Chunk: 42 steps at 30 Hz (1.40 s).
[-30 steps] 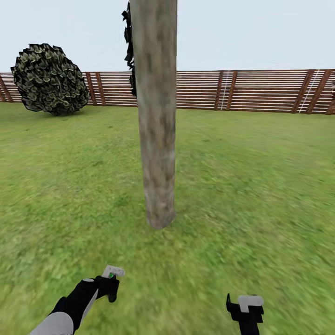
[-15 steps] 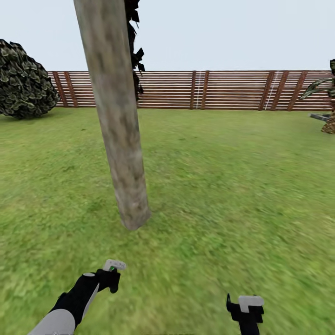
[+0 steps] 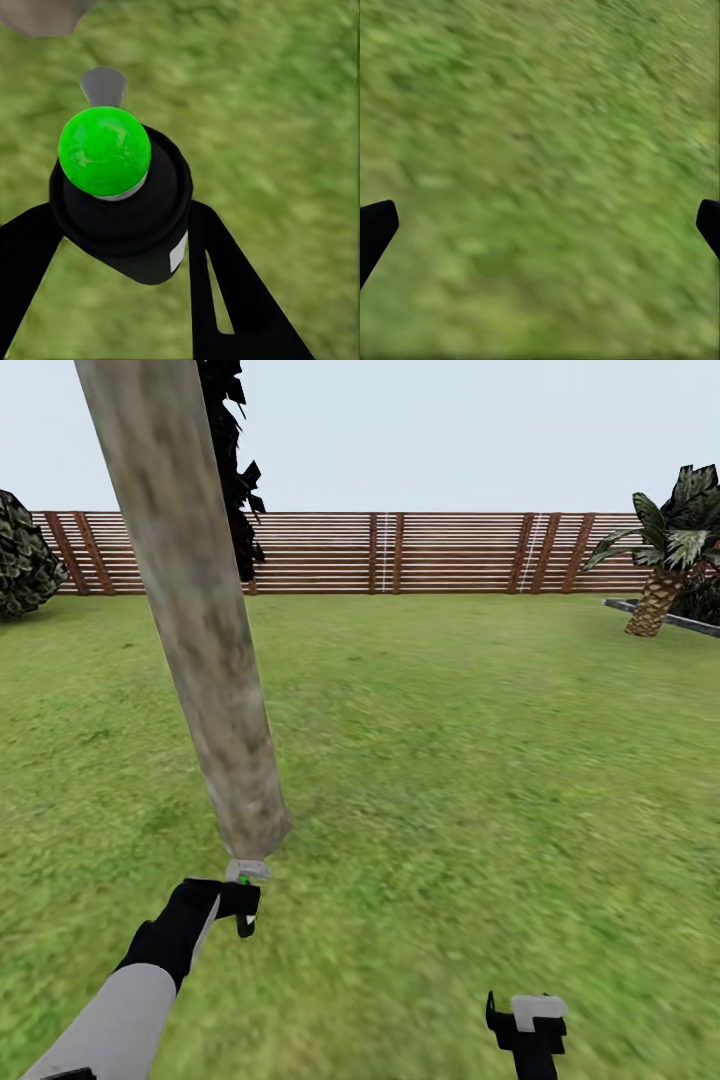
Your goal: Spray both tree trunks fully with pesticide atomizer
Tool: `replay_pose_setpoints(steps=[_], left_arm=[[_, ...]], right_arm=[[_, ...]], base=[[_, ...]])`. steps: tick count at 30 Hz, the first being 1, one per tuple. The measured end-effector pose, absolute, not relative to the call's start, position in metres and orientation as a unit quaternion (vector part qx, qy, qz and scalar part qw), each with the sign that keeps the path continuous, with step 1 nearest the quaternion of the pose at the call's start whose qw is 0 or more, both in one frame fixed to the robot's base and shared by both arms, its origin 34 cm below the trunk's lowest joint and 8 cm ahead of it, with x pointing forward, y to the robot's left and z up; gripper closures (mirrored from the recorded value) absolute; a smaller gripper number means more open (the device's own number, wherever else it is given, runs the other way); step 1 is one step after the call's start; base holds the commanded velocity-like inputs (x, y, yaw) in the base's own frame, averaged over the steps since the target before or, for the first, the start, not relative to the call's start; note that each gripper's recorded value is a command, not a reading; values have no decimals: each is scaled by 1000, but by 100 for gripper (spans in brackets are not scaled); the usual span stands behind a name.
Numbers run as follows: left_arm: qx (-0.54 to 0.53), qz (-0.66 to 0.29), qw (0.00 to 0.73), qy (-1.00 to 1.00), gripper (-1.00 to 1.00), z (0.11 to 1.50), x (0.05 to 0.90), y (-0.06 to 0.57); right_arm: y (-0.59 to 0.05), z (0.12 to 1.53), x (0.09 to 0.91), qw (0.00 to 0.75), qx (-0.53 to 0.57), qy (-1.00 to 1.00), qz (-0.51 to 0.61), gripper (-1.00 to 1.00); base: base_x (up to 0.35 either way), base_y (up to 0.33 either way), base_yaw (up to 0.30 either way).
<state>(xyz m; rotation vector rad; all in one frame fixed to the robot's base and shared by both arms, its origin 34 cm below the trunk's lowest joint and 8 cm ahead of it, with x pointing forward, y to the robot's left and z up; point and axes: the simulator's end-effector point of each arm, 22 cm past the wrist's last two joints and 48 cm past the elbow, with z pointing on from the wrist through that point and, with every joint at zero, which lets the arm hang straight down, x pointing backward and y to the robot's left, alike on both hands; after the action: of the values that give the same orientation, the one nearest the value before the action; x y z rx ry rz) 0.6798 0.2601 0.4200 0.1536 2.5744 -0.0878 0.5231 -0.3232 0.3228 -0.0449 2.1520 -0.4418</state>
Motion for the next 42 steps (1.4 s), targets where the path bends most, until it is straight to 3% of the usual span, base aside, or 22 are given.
replay_pose_setpoints(steps=[8,10,42], left_arm=[[53,-32,281,958,100,423,681,262],[60,-16,318,946,100,451,702,269],[52,-19,326,944,100,471,720,266]], right_arm=[[-323,323,523,455,-19,872,-179,-100],[-323,322,523,454,-20,873,-179,-100],[-324,322,522,453,-21,873,-180,-100]], base=[[-1,0,0],[-2,0,0],[-42,0,0]])
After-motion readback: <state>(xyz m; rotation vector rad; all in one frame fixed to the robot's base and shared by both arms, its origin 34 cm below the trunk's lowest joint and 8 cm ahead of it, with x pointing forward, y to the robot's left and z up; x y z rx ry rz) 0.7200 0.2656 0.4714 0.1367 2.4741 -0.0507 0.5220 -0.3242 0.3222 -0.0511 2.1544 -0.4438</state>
